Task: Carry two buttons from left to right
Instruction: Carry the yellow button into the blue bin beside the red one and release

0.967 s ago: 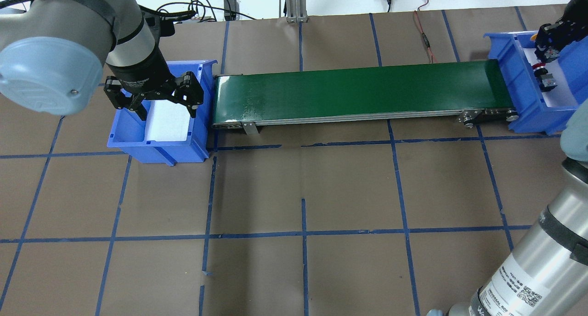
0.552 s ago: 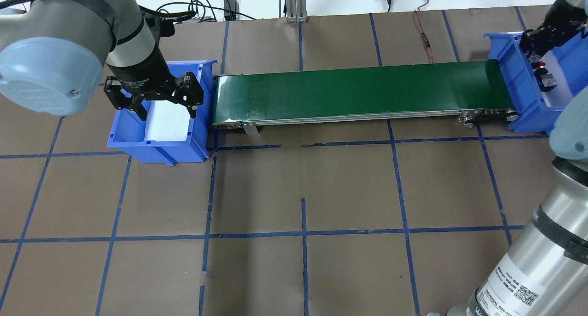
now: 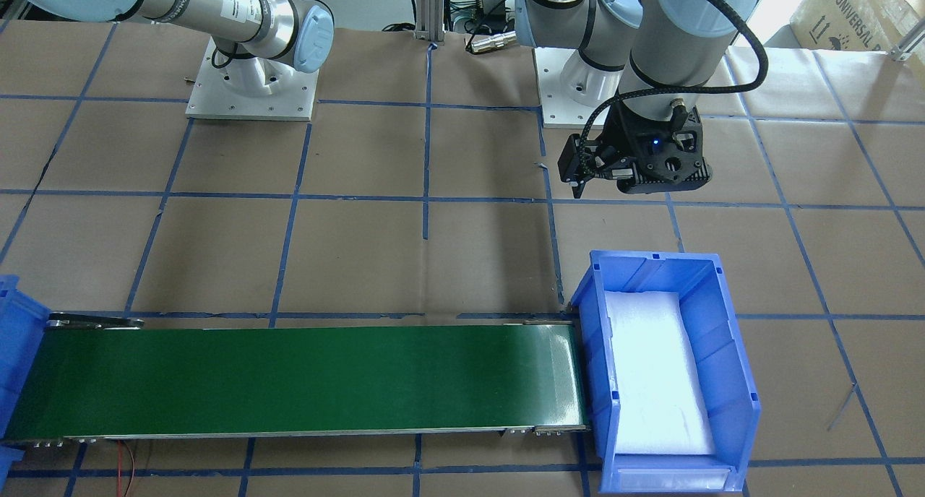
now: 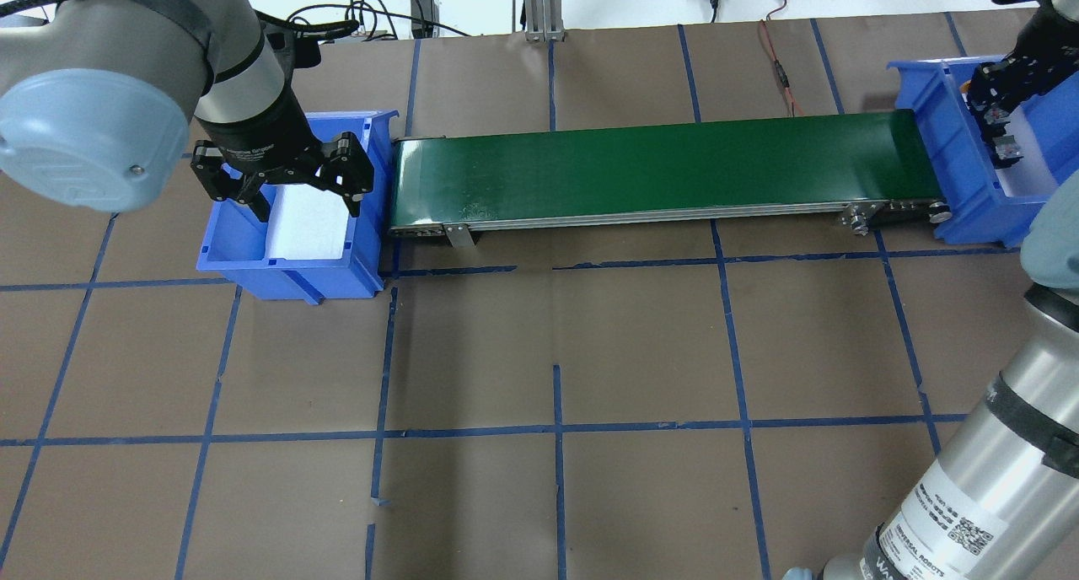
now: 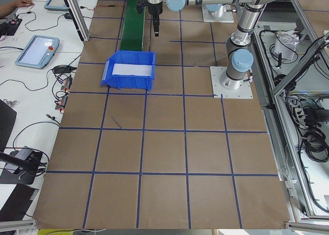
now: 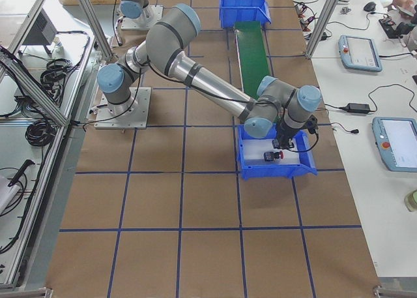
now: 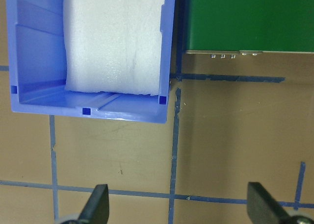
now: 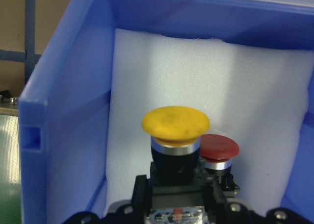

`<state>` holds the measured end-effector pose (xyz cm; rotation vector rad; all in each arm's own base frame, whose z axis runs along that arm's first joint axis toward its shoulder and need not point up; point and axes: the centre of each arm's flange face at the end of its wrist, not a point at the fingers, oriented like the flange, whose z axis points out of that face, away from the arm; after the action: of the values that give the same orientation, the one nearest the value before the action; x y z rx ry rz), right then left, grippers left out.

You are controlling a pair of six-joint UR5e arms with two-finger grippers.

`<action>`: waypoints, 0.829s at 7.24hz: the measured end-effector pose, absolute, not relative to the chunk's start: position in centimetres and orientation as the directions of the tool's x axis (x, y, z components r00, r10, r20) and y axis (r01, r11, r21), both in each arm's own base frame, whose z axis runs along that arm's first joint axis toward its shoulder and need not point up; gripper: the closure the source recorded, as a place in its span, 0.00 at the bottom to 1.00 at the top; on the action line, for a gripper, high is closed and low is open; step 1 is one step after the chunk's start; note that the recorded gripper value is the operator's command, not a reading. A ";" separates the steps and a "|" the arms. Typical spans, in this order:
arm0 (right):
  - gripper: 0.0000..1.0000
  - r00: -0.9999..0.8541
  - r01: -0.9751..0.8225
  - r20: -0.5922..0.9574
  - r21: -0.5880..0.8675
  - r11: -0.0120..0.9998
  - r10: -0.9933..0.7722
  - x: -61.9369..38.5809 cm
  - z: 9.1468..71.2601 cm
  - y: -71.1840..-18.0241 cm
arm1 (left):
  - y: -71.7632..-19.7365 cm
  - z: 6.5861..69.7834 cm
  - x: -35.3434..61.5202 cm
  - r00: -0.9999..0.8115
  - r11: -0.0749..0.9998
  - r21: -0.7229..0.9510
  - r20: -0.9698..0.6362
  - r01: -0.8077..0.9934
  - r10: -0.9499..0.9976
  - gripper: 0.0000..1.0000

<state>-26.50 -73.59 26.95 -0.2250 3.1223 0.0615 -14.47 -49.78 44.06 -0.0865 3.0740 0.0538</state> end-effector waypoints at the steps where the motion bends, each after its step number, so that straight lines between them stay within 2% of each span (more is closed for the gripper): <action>1: 0.66 -0.990 -0.141 -0.017 0.042 0.989 -0.141 -26.7 26.7 -73.5 | -49.8 44.1 -14.5 -0.996 0.998 0.033 -0.067 -0.057 -0.055 0.00; 2: 0.54 -0.990 -0.139 -0.020 0.045 0.989 -0.138 -26.9 26.3 -73.5 | -49.8 44.0 -14.5 -0.996 0.998 0.033 -0.067 -0.057 -0.055 0.00; 3: 0.47 -0.990 -0.139 -0.021 0.046 0.989 -0.138 -27.0 25.9 -73.6 | -49.8 44.0 -14.5 -0.996 0.998 0.034 -0.067 -0.057 -0.055 0.00; 4: 0.18 -0.990 -0.138 -0.021 0.049 0.989 -0.137 -27.2 25.5 -73.7 | -49.8 44.0 -14.5 -0.996 0.998 0.034 -0.067 -0.057 -0.055 0.00; 5: 0.00 -0.990 -0.138 -0.020 0.051 0.989 -0.137 -27.2 25.3 -73.7 | -49.8 44.0 -14.5 -0.996 0.998 0.033 -0.067 -0.057 -0.055 0.00; 6: 0.00 -0.990 -0.137 -0.024 0.052 0.989 -0.136 -27.2 25.2 -73.7 | -49.8 44.0 -14.5 -0.996 0.998 0.033 -0.067 -0.057 -0.055 0.00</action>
<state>-27.23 -73.69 25.19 -0.2142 3.1132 0.0831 -14.46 -49.78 44.04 -0.0866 3.0740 0.0541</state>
